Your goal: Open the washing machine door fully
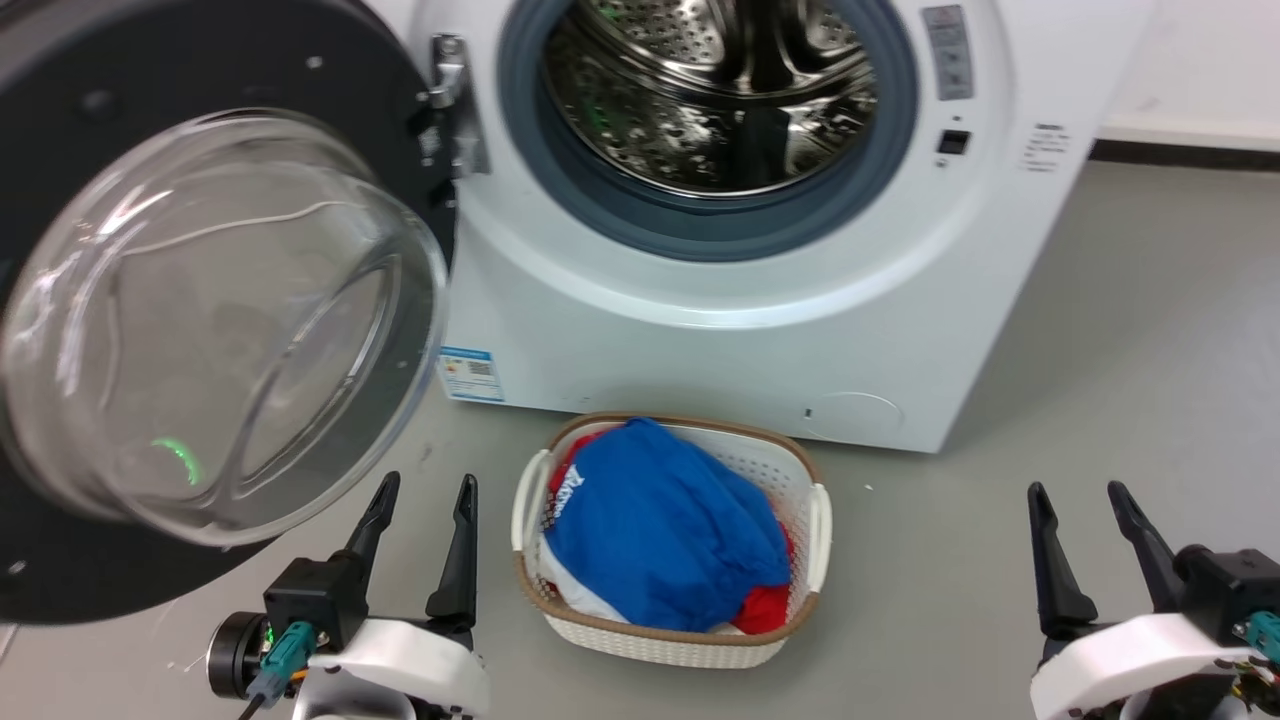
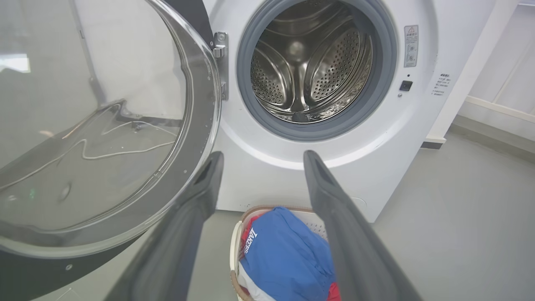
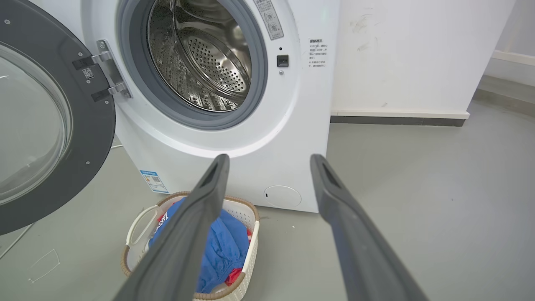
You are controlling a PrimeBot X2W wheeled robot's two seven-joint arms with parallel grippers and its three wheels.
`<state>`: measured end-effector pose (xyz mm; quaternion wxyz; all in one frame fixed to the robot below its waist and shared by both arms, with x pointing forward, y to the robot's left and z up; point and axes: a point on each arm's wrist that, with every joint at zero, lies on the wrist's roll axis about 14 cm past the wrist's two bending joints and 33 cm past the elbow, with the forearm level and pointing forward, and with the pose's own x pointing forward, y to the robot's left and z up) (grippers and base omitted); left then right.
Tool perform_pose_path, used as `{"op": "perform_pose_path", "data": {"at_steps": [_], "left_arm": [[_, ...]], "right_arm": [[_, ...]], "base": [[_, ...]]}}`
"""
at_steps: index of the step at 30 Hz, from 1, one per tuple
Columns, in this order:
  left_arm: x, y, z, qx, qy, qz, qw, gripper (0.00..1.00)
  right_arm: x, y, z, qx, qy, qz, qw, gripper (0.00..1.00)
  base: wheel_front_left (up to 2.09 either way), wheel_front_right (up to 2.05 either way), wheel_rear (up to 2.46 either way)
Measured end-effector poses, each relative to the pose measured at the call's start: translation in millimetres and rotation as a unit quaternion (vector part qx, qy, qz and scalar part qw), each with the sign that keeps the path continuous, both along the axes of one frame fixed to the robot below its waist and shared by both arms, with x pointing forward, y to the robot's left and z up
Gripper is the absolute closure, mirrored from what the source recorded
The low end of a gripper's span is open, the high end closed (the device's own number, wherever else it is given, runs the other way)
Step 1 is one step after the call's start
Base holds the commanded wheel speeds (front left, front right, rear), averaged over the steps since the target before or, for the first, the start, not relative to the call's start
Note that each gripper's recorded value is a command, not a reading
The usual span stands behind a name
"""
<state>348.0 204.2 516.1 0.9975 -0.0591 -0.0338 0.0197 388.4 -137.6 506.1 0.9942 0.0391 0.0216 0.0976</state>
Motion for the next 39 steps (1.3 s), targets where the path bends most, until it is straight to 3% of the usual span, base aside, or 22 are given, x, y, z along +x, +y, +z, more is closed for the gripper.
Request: {"op": "perform_pose_path", "data": {"at_steps": [13,39], "left_arm": [[44.7,-56.9,-19.7,0.027,0.017,-0.091,0.995,0.00],[52.9,-49.2,-33.3,0.016,0.033,-0.071,0.997,0.00]], "right_arm": [[-17.2,-31.6,-2.7,-0.009,0.001,-0.048,0.999,0.00],[-15.5,-33.3,-4.7,-0.014,-0.002,-0.051,0.999,0.00]], "base": [[0.00,0.00,0.00],[0.00,0.00,0.00]]}}
